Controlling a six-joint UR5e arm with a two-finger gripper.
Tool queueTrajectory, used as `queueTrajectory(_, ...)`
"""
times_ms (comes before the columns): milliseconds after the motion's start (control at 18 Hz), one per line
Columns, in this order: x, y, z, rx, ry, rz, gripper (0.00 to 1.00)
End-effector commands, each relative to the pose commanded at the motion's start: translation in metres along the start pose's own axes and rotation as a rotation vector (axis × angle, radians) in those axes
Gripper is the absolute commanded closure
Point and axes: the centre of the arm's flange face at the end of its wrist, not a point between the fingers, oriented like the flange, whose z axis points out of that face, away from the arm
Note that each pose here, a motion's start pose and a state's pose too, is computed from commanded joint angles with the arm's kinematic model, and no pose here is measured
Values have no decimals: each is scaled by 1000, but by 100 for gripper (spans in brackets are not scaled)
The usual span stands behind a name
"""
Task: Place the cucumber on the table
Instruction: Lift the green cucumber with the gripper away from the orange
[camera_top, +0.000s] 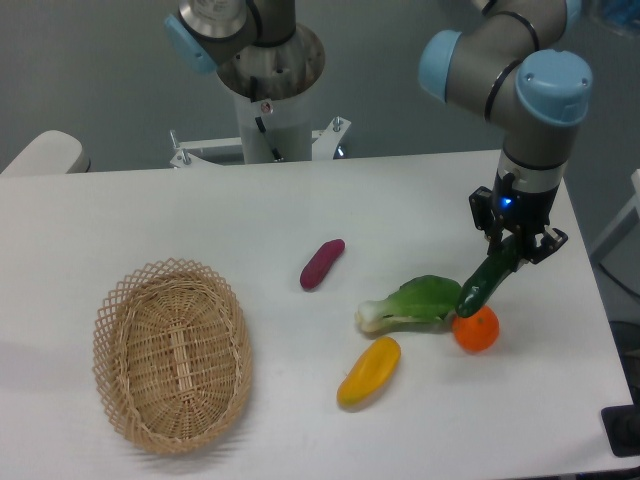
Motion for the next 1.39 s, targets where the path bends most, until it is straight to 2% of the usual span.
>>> queueTrajectory(500, 5, 7, 5, -5, 13, 24, 78)
queueTrajectory(611, 8, 21, 8, -8, 21, 39, 78)
queueTrajectory(1000, 27, 56, 35, -4, 75, 194, 78)
queueTrajectory(1167, 33, 75, 44, 4, 97, 292, 78)
queueTrajectory(1278, 40, 78, 52, 15, 116, 359, 78)
queueTrajectory(1389, 51, 74, 63, 25, 143, 381, 78)
